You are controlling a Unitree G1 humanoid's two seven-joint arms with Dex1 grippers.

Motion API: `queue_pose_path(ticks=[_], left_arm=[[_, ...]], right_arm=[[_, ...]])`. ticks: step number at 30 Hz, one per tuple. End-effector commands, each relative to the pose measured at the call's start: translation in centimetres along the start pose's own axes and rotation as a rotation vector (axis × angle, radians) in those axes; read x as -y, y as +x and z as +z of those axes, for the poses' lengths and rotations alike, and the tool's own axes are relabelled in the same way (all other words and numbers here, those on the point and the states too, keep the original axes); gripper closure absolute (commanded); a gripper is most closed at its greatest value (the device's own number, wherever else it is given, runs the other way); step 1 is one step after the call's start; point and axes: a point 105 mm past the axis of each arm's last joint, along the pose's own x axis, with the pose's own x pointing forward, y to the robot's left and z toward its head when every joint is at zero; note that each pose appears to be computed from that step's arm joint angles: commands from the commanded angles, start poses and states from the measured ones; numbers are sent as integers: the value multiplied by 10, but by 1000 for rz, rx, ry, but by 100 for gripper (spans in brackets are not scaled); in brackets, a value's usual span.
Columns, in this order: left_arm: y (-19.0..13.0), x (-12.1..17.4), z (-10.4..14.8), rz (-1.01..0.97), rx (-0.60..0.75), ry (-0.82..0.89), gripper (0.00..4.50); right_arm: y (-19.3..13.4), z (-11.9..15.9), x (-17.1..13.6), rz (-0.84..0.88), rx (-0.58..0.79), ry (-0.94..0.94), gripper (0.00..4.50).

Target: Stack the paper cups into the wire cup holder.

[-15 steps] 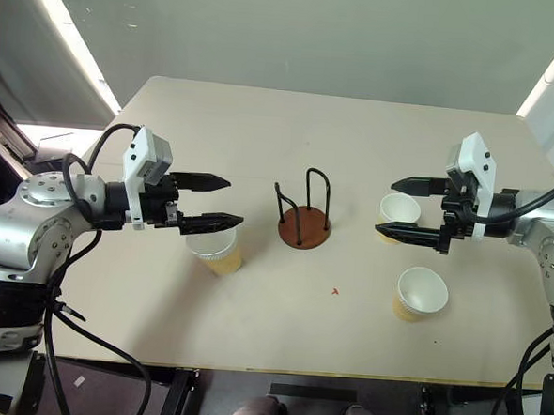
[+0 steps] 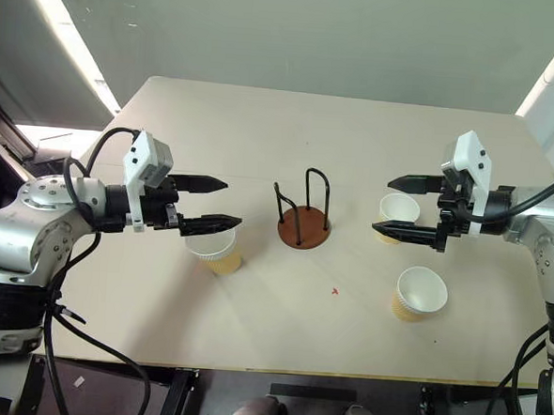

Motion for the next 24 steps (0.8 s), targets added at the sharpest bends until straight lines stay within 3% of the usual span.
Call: queue_pose_path(ticks=[1,11,24], left_arm=[[2,-8,4,56,-4,60,0],[32,-25,8,103,23,82,0],[60,-27,14,65,45,94,0]], right_arm=[[-3,13,-1,-1,20,-53,2],[-7,12,-3,-25,11,-50,2],[-12,13,-3,-52,4,-51,2]])
